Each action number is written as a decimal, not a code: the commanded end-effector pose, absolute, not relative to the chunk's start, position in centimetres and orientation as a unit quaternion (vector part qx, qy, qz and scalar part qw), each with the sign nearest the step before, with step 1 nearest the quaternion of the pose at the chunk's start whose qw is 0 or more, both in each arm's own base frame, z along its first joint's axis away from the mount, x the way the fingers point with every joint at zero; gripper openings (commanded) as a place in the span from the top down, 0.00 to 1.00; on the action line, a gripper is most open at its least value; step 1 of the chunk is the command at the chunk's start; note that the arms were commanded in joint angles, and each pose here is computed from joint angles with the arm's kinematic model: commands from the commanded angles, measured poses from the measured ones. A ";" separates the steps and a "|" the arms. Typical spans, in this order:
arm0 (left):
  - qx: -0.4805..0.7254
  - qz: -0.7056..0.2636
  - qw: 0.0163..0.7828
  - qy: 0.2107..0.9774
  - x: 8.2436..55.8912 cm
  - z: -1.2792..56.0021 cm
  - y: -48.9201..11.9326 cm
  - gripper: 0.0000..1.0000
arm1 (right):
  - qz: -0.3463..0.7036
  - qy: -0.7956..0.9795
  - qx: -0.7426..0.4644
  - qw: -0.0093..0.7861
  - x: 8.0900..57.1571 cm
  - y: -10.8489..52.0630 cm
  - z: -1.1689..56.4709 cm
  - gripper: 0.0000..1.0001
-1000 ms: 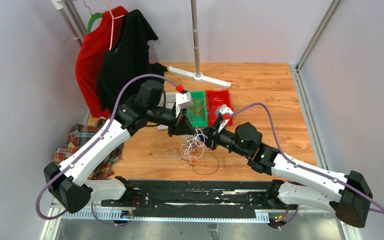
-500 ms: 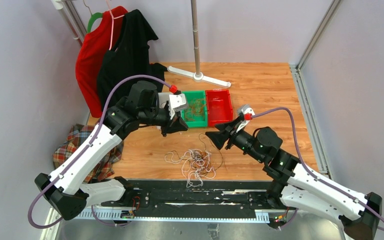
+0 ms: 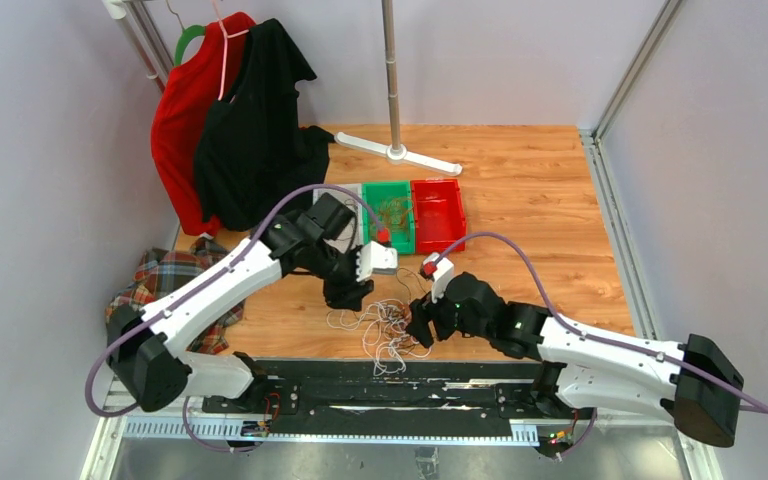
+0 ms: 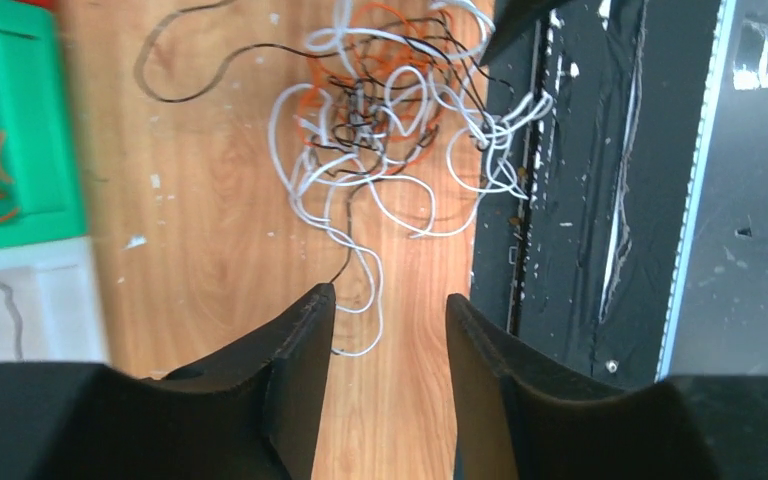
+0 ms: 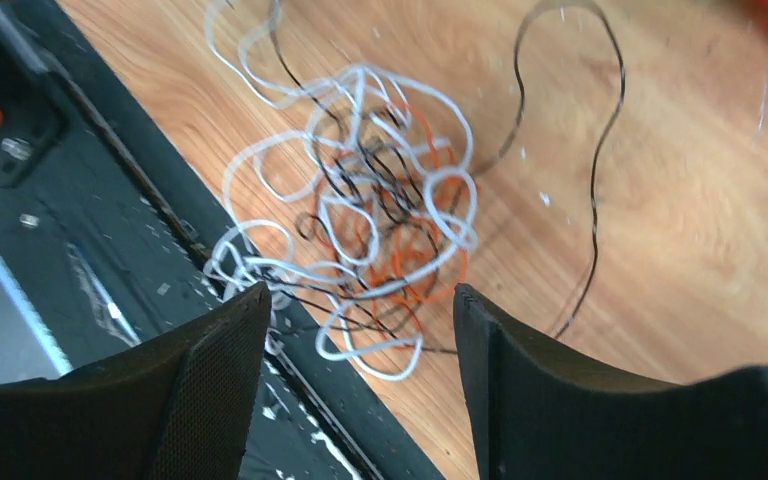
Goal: Untangle the cables
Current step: Untie the cable.
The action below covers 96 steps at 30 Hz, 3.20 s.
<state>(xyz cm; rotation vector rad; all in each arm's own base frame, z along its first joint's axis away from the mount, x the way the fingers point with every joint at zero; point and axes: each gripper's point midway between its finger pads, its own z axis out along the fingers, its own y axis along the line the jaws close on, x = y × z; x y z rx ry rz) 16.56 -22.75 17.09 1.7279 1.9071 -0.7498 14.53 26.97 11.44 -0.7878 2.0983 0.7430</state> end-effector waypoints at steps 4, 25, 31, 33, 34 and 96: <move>0.675 -0.268 0.175 0.665 15.9 13.0 -24.8 0.45 | 0.235 0.846 -0.279 0.388 16.0 25.9 7.9 0.38; 0.643 -0.358 0.229 0.637 18.5 7.0 -31.9 0.58 | 0.280 0.858 -0.157 0.400 18.5 24.2 6.3 0.99; 0.627 -0.382 0.230 0.639 18.8 7.2 -32.1 0.96 | 0.293 0.846 -0.111 0.432 18.8 21.6 7.9 0.99; 0.627 -0.375 0.230 0.643 19.6 8.0 -31.4 0.99 | 0.282 0.844 -0.097 0.447 19.2 20.3 8.8 0.99; 0.626 -0.368 0.229 0.649 20.0 8.3 -30.6 0.99 | 0.281 0.839 -0.089 0.457 19.5 19.7 9.5 0.99; 0.432 -0.624 0.366 0.538 21.2 27.8 -37.6 0.64 | 0.463 0.679 -0.080 0.564 22.4 22.0 36.8 0.99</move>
